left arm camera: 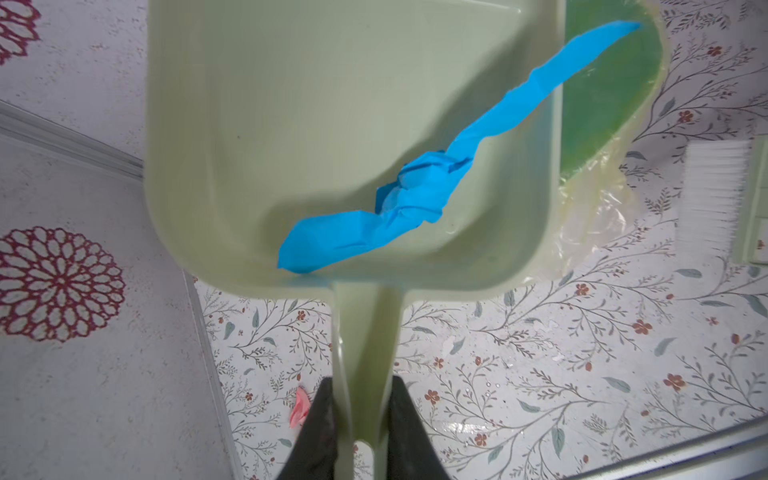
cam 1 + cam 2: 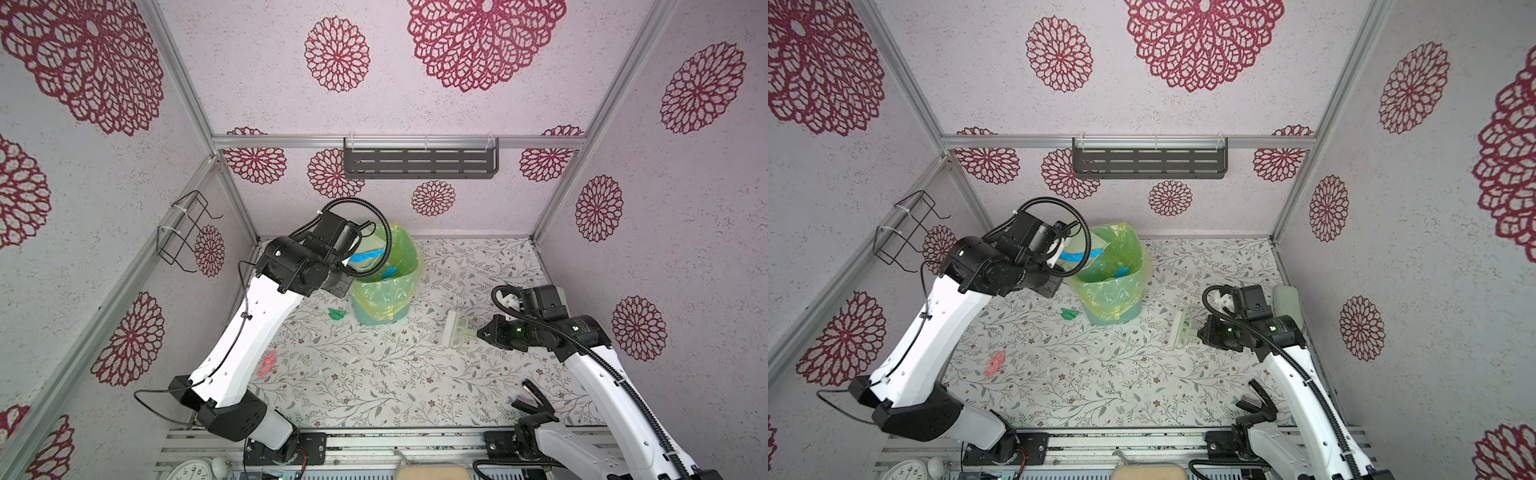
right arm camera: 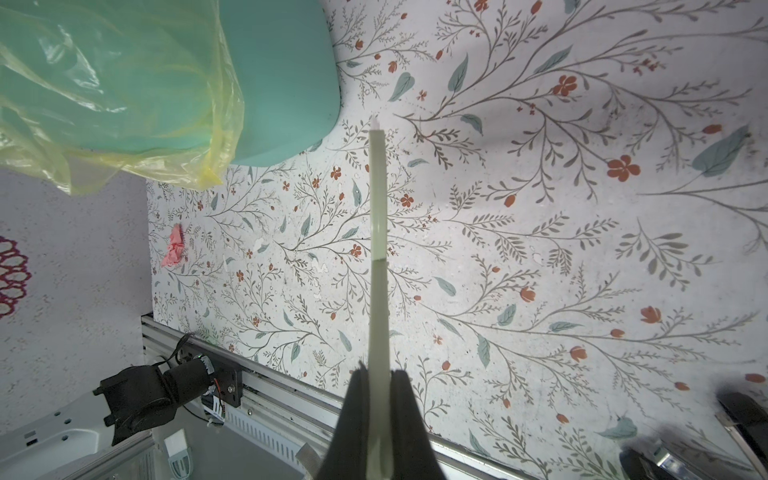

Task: Sweep away the paper scraps from the table
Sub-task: 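Carry the dustpan to the bin with the left gripper while the right withdraws, then tip the dustpan over the bin with the left gripper to drop the blue scrap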

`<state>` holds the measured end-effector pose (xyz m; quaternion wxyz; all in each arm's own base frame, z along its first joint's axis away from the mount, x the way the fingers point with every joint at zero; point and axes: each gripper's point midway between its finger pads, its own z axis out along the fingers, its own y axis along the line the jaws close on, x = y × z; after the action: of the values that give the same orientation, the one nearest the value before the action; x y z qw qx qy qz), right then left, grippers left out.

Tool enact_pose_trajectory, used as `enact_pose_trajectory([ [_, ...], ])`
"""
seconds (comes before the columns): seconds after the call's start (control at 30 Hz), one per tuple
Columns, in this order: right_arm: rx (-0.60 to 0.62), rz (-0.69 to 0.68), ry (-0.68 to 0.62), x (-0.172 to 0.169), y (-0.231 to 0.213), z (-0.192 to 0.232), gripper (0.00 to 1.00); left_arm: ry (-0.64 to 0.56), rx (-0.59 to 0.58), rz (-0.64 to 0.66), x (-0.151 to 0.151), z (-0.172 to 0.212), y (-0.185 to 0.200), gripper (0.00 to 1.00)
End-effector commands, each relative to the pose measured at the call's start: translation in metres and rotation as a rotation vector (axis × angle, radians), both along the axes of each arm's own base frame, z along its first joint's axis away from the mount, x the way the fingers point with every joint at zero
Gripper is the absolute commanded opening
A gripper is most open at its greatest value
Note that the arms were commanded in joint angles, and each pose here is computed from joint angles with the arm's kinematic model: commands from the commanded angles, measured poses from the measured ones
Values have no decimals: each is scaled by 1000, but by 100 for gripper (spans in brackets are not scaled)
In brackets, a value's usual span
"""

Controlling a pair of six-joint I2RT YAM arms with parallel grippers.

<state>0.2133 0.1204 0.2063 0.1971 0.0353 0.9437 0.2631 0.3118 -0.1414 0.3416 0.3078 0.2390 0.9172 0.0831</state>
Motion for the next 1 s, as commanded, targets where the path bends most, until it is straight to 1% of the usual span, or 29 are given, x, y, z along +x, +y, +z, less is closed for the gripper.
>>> enact_pose_trajectory([
  [0.0,11,15,-15,-2,1,4,0,-4,142,-24,22,-9,4,11],
  [0.2,7,26,3,-4,1,-1,0,10,242,-35,43,-23,2,10],
  [0.33,5,43,21,-3,2,-5,0,-10,325,-41,54,-23,2,10],
  [0.5,1,63,30,1,3,-4,0,-69,506,-45,65,-21,3,9],
  [0.63,-3,75,33,1,3,-3,0,-116,636,-75,67,-20,-4,9],
  [0.77,1,85,47,1,4,-6,0,-169,797,-98,68,-19,-10,7],
  [0.9,16,91,51,1,6,-9,0,-233,906,-115,68,-13,-20,7],
  [0.97,29,91,54,1,8,-10,0,-247,941,-124,68,-12,-23,7],
])
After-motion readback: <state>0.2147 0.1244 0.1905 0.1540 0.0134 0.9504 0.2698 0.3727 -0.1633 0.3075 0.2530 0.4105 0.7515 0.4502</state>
